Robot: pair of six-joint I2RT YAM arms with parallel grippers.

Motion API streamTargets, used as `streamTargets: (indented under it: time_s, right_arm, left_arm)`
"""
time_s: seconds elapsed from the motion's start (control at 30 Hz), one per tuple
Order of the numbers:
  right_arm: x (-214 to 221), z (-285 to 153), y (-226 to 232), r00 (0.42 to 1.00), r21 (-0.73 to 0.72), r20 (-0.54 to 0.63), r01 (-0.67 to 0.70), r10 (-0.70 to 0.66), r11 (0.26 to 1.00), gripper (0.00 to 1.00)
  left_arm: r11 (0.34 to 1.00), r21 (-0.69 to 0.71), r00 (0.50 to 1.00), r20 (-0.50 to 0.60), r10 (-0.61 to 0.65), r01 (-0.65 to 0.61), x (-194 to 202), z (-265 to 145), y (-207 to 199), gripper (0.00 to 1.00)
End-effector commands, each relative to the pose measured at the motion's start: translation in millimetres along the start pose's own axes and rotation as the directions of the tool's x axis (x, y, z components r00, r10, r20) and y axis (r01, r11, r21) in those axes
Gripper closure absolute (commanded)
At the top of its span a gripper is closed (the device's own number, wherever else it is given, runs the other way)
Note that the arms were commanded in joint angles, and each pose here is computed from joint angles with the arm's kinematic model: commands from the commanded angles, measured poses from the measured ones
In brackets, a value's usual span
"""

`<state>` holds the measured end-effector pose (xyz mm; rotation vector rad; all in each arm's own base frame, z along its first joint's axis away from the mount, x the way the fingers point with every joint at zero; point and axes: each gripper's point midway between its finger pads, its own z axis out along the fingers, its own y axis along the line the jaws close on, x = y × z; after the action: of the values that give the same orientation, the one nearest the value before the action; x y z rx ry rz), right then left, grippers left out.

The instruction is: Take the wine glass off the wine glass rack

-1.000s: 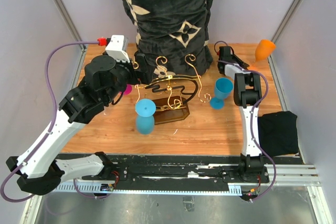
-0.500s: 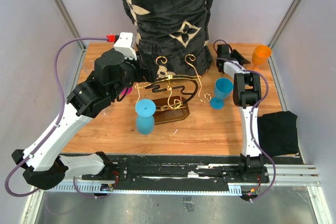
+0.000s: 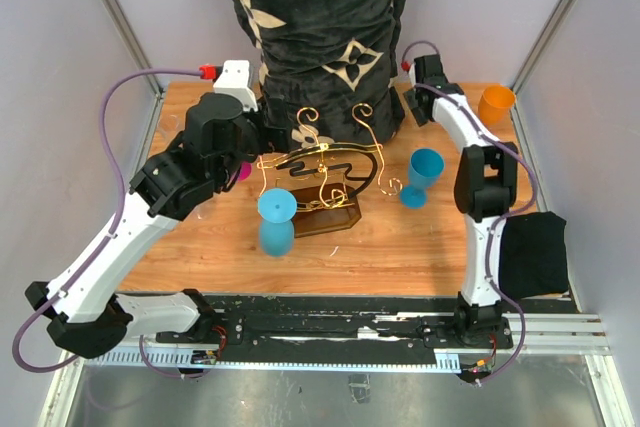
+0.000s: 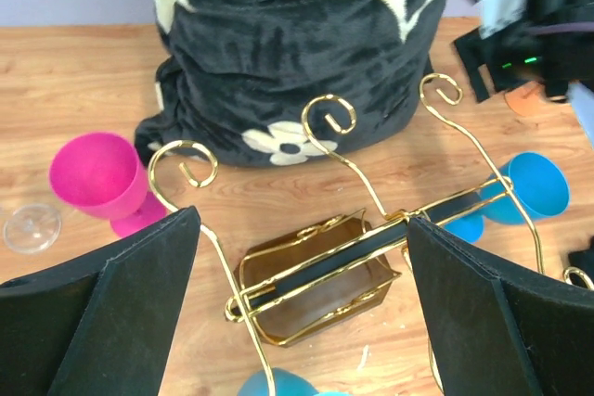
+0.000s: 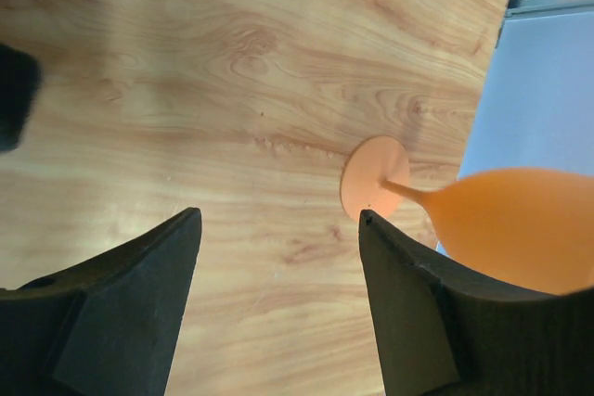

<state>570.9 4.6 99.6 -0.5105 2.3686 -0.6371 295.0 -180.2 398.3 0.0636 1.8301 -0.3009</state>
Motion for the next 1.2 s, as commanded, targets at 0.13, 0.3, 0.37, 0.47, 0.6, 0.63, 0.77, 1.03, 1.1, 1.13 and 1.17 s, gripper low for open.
streamTargets:
  time_s: [0.13,0.3,0.37,0.47,0.6,0.63,0.77,1.03,1.1,1.13,1.17]
  right_arm:
    - [-57,-178,-74,0.880,-0.078,0.289,-0.371,0.377,0.925,0.30]
    - [-48,-246,-79,0.822,-0.115,0.406,-0.387,0.399,0.915,0.28]
    - [-42,-259,-81,0.805,-0.122,0.432,-0.395,0.407,0.911,0.29]
    - [-37,-274,-87,0.785,-0.126,0.456,-0.409,0.419,0.904,0.28]
    - [-37,-285,-88,0.765,-0.153,0.474,-0.416,0.436,0.896,0.28]
    - [-36,-286,-87,0.763,-0.158,0.474,-0.418,0.440,0.895,0.29]
    - [-35,-287,-84,0.753,-0.178,0.473,-0.426,0.457,0.887,0.29]
    - [-29,-287,-84,0.747,-0.171,0.476,-0.438,0.464,0.882,0.29]
    - [-29,-289,-85,0.746,-0.167,0.482,-0.437,0.460,0.884,0.29]
    - [-28,-289,-86,0.746,-0.164,0.482,-0.438,0.459,0.884,0.29]
    - [-28,-289,-86,0.746,-0.163,0.484,-0.437,0.458,0.884,0.29]
  left_arm:
    - [0.988,-0.116,0.987,-0.113,-0.117,0.104,31,-16,24,0.50]
    - [0.982,-0.073,0.948,-0.258,-0.187,0.173,63,-36,16,0.43]
    - [0.977,-0.034,0.926,-0.314,-0.211,0.211,74,-44,7,0.29]
    - [0.970,-0.022,0.895,-0.381,-0.230,0.240,89,-53,3,0.23]
    - [0.958,-0.015,0.872,-0.412,-0.266,0.285,98,-67,3,0.24]
    - [0.957,-0.014,0.866,-0.422,-0.268,0.289,102,-69,3,0.24]
    - [0.953,0.012,0.841,-0.474,-0.262,0.304,117,-73,-3,0.30]
    - [0.939,0.049,0.818,-0.508,-0.269,0.340,122,-79,-12,0.50]
    - [0.936,0.056,0.813,-0.516,-0.271,0.347,123,-80,-14,0.54]
    - [0.934,0.058,0.810,-0.519,-0.274,0.353,123,-81,-15,0.57]
    - [0.932,0.059,0.809,-0.517,-0.279,0.359,122,-81,-15,0.59]
